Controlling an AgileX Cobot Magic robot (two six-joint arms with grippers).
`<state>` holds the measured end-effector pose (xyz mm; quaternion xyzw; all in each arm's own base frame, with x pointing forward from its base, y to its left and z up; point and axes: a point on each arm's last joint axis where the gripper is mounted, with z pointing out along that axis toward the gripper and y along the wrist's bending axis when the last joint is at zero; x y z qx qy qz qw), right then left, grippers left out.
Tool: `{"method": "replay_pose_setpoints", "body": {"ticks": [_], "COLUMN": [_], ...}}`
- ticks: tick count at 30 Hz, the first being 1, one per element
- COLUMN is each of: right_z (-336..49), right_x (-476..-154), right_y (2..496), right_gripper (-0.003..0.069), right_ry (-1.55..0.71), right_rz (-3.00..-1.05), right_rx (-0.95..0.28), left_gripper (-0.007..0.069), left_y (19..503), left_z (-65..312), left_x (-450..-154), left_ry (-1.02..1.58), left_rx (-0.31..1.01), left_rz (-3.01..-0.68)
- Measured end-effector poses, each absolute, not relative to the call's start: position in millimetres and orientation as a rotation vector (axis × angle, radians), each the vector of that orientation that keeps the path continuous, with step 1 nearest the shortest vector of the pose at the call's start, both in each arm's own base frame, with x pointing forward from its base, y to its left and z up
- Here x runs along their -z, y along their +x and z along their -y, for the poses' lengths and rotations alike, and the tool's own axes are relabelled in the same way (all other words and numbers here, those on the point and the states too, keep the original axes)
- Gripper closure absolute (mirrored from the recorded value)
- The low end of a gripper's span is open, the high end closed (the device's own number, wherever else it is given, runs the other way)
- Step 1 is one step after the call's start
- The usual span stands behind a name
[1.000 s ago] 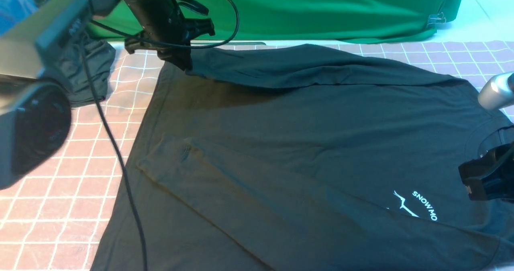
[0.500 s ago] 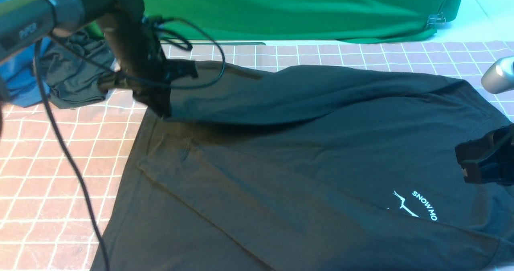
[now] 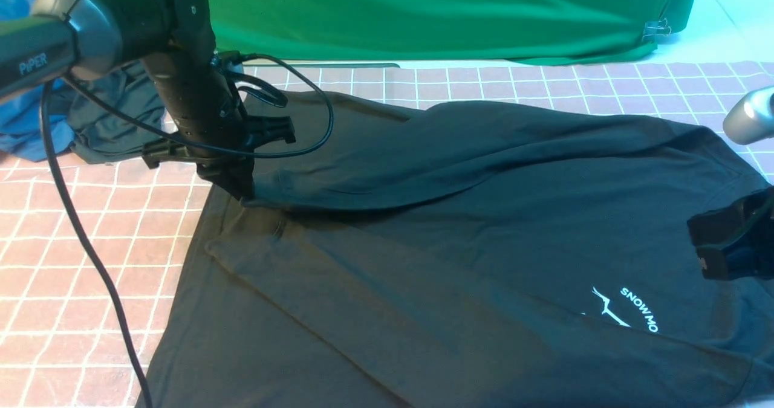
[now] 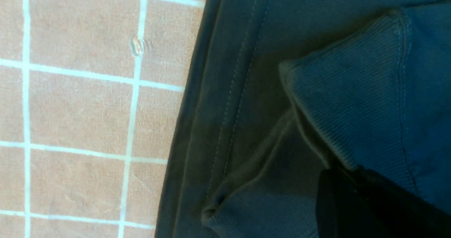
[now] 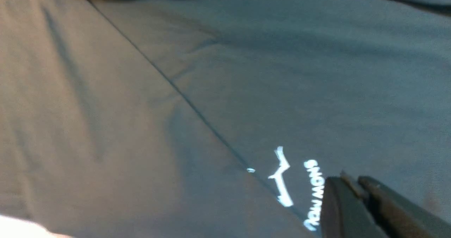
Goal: Fold a long-sleeved shirt over a pink coffee tablecloth.
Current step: 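Fold the left side of the dark shirt inward over its body with the left gripper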
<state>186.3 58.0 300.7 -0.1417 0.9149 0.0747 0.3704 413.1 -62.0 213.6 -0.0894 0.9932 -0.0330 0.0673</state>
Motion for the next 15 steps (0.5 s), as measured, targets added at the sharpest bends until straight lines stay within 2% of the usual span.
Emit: {"method": "replay_pose_setpoints", "body": {"ticks": [6,11,15], "right_z": [-53,-52,-52], "right_x": [-314,-320,-320], "right_y": [189,190,189], "right_gripper": [0.0568,0.0568,0.0568], "right_ry": [-0.362,-0.362,-0.355], "right_rz": [-2.341,-2.335,-2.346], "right_rx": [-0.106,-0.094,-0.094], "left_gripper": [0.0595,0.0593,0.0552], "left_y": [404,400,399], "left_z": [58,56,56], "left_x": [-211,-205,-203], "left_ry": [-0.271,-0.299,-0.313], "left_rx": [0.017,-0.010,-0.017], "left_rz": [-3.082,-3.108,-3.115]}}
